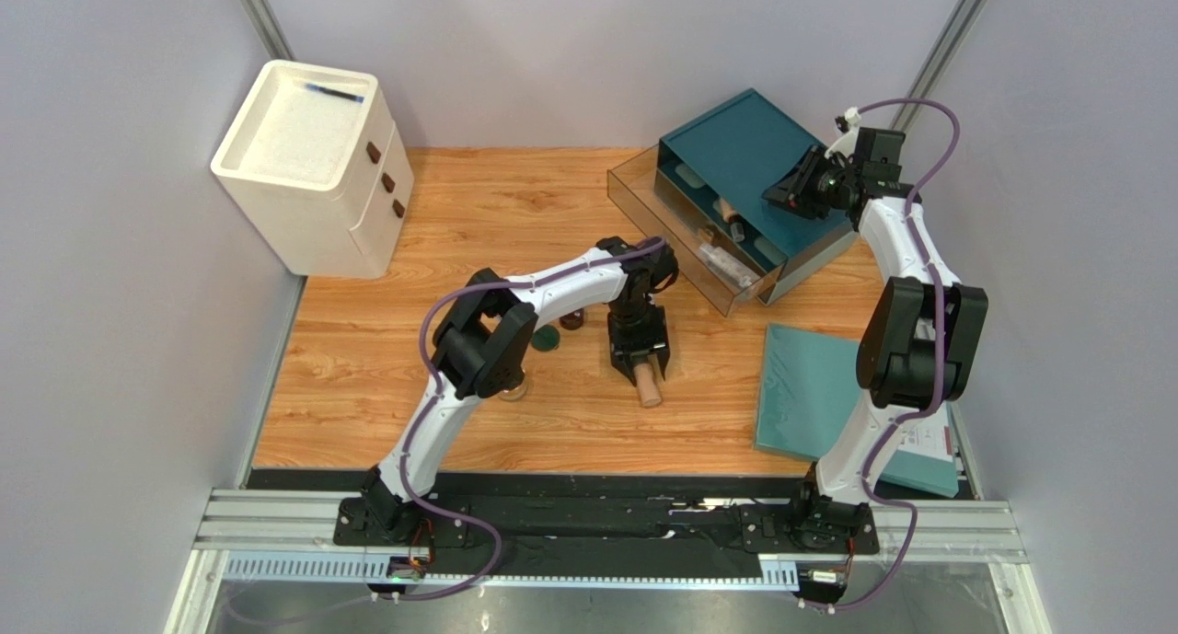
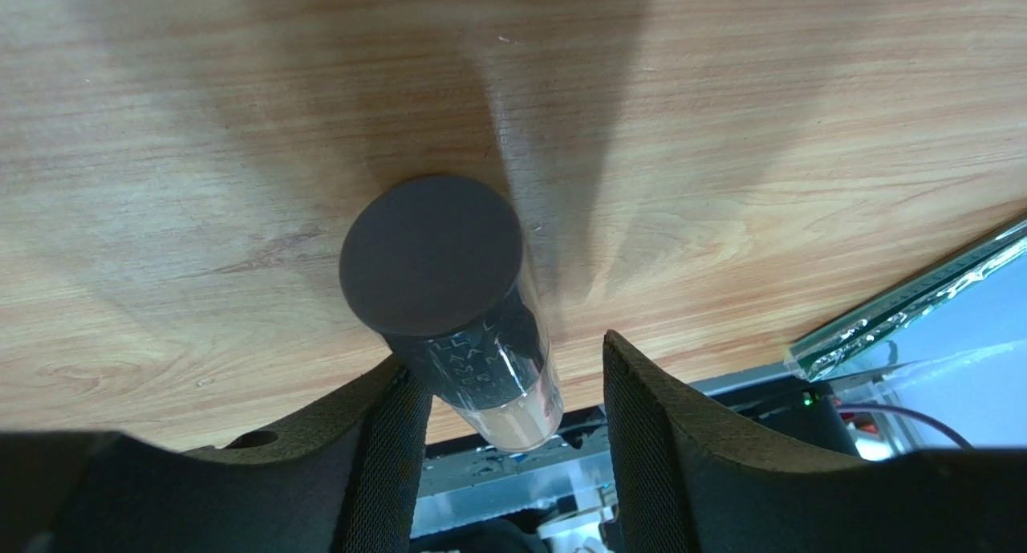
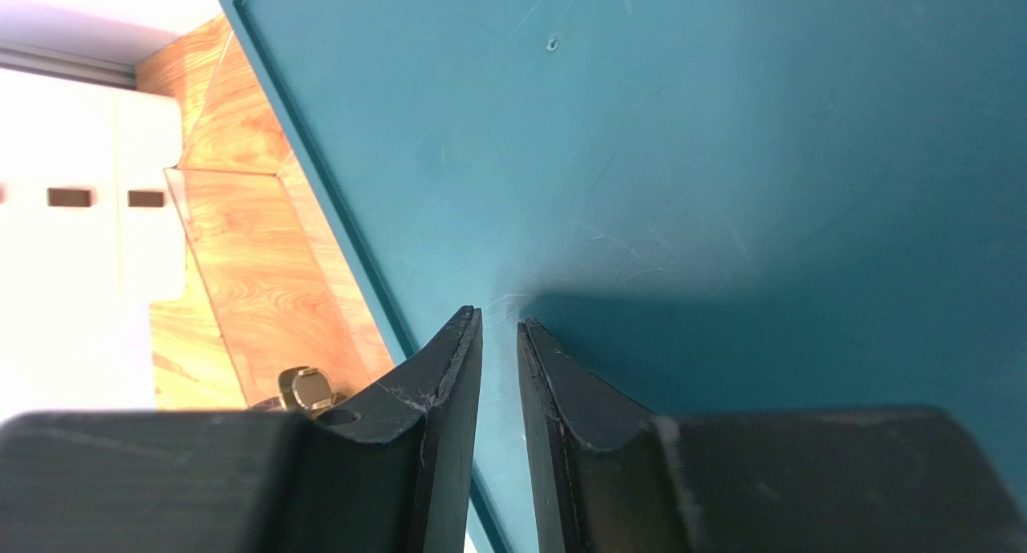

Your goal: Organize the makeup

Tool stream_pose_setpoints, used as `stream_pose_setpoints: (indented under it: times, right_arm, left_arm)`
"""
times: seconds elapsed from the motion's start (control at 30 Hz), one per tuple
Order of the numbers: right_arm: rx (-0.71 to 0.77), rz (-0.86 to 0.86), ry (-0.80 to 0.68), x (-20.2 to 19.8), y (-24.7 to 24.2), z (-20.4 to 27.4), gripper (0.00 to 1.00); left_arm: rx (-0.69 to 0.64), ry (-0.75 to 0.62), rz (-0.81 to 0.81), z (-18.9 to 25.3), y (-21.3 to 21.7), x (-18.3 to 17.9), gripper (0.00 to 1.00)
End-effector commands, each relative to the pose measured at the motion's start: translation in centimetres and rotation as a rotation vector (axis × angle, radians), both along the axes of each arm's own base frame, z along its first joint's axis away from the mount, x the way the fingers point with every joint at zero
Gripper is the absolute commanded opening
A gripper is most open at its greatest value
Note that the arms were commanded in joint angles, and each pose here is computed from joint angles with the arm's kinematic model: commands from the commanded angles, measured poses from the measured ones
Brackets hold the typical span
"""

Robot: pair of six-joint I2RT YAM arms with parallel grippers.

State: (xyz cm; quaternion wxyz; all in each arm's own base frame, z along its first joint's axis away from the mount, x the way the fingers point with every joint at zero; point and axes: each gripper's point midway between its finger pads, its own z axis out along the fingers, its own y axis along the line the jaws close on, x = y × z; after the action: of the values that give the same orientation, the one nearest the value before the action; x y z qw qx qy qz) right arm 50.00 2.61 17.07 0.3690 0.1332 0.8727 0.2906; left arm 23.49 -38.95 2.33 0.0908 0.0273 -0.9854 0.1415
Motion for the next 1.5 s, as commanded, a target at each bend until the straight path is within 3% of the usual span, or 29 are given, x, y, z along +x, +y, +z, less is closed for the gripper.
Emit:
stream_pose_setpoints:
  times: [0.0,0.1,0.13,0.17,0.23,0.37,0.47,0.7,0.97,1.23,1.47]
  right_arm:
    - [0.006,0.006,0.537,-9.0,1.2,-12.4,0.28]
    - [0.006,0.004,0.541,-9.0,1.2,-12.6,0.28]
    - [0.006,0.003,0.537,-8.9,1.2,-12.5,0.28]
    - [0.009,0.004,0.541,-8.9,1.2,-12.6,0.28]
    - [0.012,0.003,0.542,-8.8,1.3,-12.6,0.28]
    - [0.015,0.001,0.545,-8.9,1.2,-12.7,0.28]
    - [0.016,0.002,0.542,-8.8,1.2,-12.7,0.27]
    - [0.014,0.000,0.544,-8.8,1.2,-12.8,0.27]
    - [0.003,-0.002,0.545,-8.9,1.0,-12.7,0.28]
    - [0.012,0.006,0.445,-7.9,1.3,-9.8,0.28]
    - [0.014,-0.035,0.178,-4.9,1.2,0.2,0.28]
  left_arm:
    - [0.059,-0.005,-0.023,-1.1,0.6,-0.4,0.58]
    - [0.069,0.024,-0.035,-1.7,1.3,-1.3,0.48]
    - [0.054,0.034,-0.048,-1.8,1.3,-1.5,0.39]
    - [0.057,0.040,-0.051,-1.9,1.5,-1.7,0.22]
    - [0.062,0.050,-0.060,-2.0,2.0,-2.2,0.00]
    - [0.040,0.021,-0.062,-1.1,2.6,-2.0,0.00]
    - [0.009,-0.076,-0.081,1.4,2.6,-0.7,0.00]
    - [-0.115,-0.405,-0.096,11.2,1.6,4.9,0.00]
    - [-0.189,-0.361,-0.092,11.6,0.7,5.4,0.01]
    - [-0.199,-0.446,-0.136,13.4,1.3,5.9,0.18]
    - [-0.172,-0.594,-0.216,16.9,3.0,6.8,0.32]
